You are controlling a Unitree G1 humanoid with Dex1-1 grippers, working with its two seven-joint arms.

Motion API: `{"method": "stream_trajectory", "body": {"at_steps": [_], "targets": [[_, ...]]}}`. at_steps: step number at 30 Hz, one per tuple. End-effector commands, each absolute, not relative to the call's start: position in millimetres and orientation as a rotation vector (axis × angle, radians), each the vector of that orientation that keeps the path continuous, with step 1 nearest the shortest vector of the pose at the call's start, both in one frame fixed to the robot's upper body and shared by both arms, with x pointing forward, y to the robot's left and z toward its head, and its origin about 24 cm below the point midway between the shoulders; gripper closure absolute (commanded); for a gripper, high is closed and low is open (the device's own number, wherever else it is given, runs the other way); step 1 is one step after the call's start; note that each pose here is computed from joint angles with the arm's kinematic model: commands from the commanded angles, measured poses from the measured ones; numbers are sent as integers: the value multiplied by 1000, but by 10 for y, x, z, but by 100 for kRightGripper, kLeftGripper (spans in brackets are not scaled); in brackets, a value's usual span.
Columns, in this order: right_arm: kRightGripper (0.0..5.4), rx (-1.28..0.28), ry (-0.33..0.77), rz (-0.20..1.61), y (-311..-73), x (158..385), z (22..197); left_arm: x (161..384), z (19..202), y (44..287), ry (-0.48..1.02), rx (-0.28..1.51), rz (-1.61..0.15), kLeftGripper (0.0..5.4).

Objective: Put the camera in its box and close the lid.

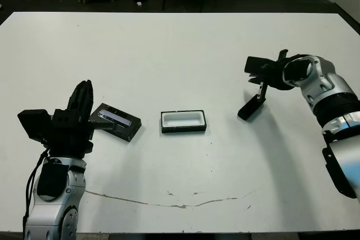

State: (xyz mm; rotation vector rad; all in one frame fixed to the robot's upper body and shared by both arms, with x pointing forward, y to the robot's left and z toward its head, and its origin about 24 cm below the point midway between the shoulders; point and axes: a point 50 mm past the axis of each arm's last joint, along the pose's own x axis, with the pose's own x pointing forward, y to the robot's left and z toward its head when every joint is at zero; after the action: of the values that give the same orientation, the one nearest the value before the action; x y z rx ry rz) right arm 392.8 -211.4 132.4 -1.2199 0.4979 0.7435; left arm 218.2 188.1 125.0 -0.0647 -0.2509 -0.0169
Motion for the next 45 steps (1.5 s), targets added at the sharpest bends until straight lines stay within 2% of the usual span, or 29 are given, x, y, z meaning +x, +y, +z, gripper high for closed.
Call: {"method": "stream_trajectory", "body": {"at_steps": [1, 14, 45], "targets": [[538, -1210, 539, 779, -2130, 3887, 1203, 2167, 1186, 1898, -209, -55, -10, 540], [538, -1142, 601, 792, -2207, 3851, 1170, 2168, 1190, 1903, -214, -49, -7, 540], [538, -1164, 680, 833, -2428, 3727, 1146, 2163, 1189, 1901, -215, -44, -7, 540]]}}
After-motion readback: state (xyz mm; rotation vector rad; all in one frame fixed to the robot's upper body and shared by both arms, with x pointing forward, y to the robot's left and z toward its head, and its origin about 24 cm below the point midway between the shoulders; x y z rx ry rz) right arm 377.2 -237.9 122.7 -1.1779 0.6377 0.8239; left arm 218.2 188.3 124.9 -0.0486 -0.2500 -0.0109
